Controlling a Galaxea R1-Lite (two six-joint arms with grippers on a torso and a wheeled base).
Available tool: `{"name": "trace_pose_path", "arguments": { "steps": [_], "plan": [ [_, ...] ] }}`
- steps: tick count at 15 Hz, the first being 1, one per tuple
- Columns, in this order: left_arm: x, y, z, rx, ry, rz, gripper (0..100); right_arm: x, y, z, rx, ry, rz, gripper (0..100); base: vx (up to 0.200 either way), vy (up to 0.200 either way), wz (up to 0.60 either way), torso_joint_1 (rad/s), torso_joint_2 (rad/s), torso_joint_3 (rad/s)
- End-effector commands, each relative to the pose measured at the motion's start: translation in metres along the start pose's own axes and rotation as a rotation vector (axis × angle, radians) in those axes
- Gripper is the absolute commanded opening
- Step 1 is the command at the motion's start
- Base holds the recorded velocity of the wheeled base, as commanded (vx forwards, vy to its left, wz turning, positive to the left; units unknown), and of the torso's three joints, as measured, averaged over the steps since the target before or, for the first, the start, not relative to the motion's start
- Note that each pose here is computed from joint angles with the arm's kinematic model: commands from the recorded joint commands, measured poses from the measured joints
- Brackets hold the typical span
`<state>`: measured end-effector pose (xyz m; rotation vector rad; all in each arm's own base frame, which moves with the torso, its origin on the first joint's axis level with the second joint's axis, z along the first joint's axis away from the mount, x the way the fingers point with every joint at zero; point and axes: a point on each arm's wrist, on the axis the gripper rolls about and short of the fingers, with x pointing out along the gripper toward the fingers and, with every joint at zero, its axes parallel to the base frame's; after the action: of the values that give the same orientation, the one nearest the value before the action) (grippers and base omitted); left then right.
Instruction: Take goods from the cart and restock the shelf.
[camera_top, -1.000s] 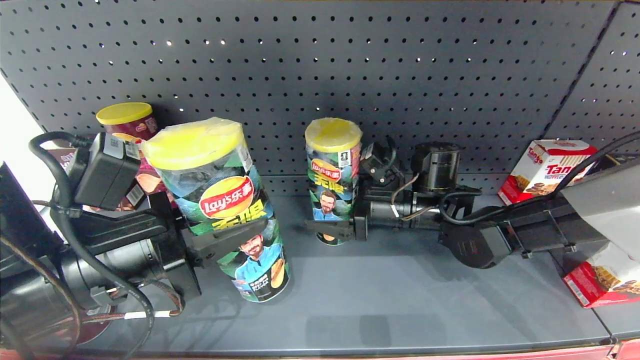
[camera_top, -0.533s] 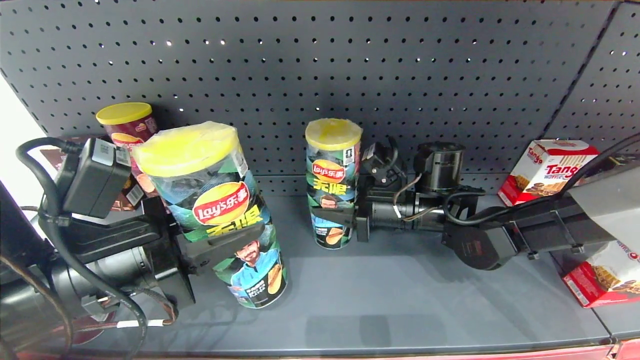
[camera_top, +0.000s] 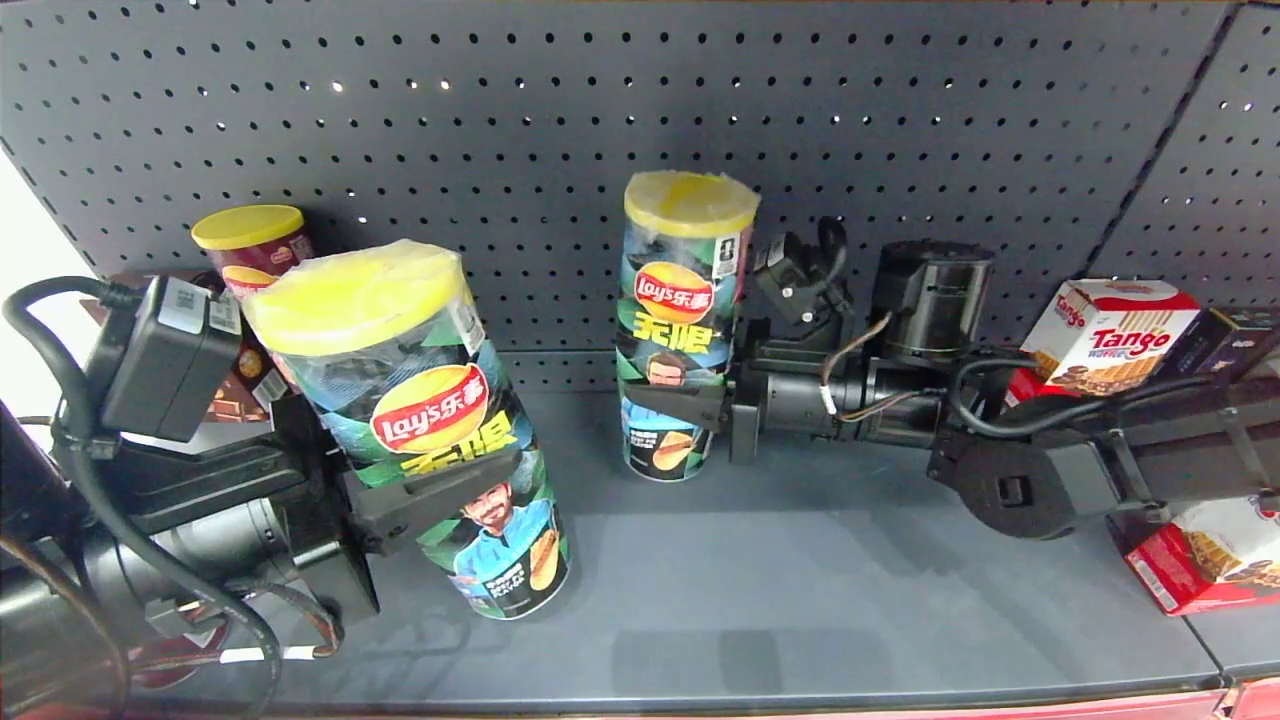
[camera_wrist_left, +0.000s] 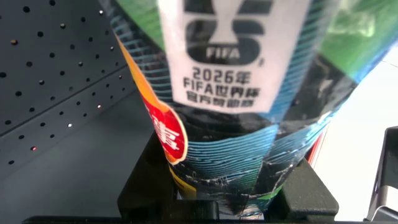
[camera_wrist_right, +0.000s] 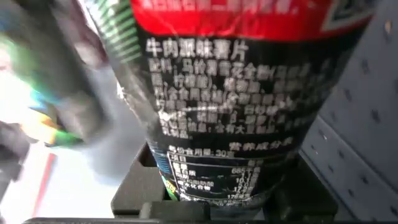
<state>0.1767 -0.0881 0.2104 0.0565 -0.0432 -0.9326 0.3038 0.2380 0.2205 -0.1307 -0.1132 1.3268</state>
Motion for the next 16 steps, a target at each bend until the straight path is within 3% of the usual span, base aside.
{"name": "trace_pose_path", "arguments": {
  "steps": [1,5,11,16],
  "plan": [
    [0.0,0.0,0.0,0.0,-0.001,0.001,0,-0.012,0.019,0.027,-0.023,-0.046,0.019,0,0.0,0.0,0.0,0.0,0.0,0.0],
    [0.001,0.001,0.0,0.0,0.0,0.002,0,-0.03,0.04,0.021,-0.029,-0.058,0.036,0,0.0,0.0,0.0,0.0,0.0,0.0],
    [0.001,0.001,0.001,-0.001,0.0,0.024,0,-0.049,0.063,-0.029,0.019,0.007,0.055,0,0.0,0.0,0.0,0.0,0.0,0.0],
    [0.002,0.002,0.001,0.001,0.0,0.025,0,-0.051,0.078,-0.043,0.032,0.038,0.091,0,0.0,0.0,0.0,0.0,0.0,0.0]
  ]
}}
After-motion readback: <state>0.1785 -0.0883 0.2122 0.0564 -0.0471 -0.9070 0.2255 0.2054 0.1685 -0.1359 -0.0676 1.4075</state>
